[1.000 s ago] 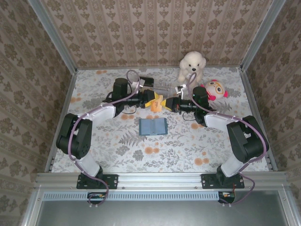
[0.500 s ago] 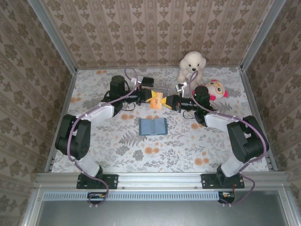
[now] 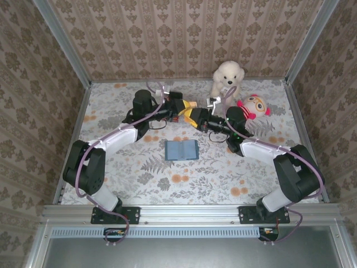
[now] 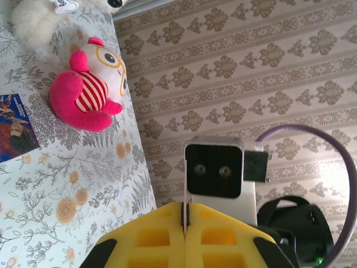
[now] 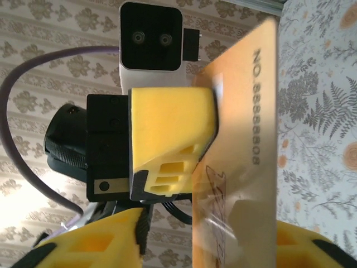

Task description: Take the credit cards out of the card holder

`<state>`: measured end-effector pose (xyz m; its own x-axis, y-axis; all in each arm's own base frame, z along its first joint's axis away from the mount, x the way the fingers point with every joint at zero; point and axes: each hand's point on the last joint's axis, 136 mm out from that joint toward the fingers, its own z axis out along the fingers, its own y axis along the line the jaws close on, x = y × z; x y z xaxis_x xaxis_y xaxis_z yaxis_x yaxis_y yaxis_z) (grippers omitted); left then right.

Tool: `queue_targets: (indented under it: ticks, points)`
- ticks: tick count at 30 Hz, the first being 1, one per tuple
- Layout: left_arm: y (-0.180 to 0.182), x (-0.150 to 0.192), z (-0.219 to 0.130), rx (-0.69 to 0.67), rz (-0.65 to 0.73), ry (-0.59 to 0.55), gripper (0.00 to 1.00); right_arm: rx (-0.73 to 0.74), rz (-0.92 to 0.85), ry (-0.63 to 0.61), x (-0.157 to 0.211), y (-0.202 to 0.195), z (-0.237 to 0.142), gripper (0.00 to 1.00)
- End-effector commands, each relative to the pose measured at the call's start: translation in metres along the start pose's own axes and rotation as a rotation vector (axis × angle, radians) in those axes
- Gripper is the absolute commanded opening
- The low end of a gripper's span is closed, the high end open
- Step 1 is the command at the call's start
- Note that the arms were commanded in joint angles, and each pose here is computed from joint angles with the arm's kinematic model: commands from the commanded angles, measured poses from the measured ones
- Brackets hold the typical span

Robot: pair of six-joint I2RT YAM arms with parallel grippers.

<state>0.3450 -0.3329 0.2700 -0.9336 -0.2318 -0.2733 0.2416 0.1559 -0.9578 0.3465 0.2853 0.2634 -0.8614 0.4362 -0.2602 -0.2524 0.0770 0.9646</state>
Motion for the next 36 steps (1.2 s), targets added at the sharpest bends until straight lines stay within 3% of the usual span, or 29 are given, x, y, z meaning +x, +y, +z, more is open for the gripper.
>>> queue_targets:
  ticks: [1, 21, 24, 27, 30, 33, 36]
  points:
    - [-0.015, -0.012, -0.005, 0.022, -0.002, -0.085, 0.00, -0.049, 0.006, -0.110, -0.011, 0.013, -0.007, 0.35]
    - [0.001, -0.004, -0.017, -0.005, -0.062, -0.116, 0.00, -0.009, 0.015, -0.223, -0.022, -0.001, -0.016, 0.11]
    - [0.009, -0.005, -0.020, -0.027, -0.081, -0.116, 0.02, 0.009, -0.001, -0.219, -0.023, -0.004, -0.013, 0.01]
    - [0.031, -0.007, -0.029, -0.102, -0.117, -0.113, 0.34, 0.072, -0.052, -0.216, -0.023, -0.016, -0.012, 0.00]
    - [0.061, -0.012, -0.048, -0.214, -0.132, -0.122, 0.60, 0.167, -0.143, -0.199, -0.024, -0.029, -0.012, 0.00]
    - [0.093, -0.012, -0.072, -0.349, -0.138, -0.142, 0.77, 0.284, -0.282, -0.143, -0.022, -0.042, -0.010, 0.00]
    - [0.124, -0.012, -0.104, -0.482, -0.158, -0.182, 0.85, 0.424, -0.463, -0.045, -0.021, -0.055, -0.006, 0.00]
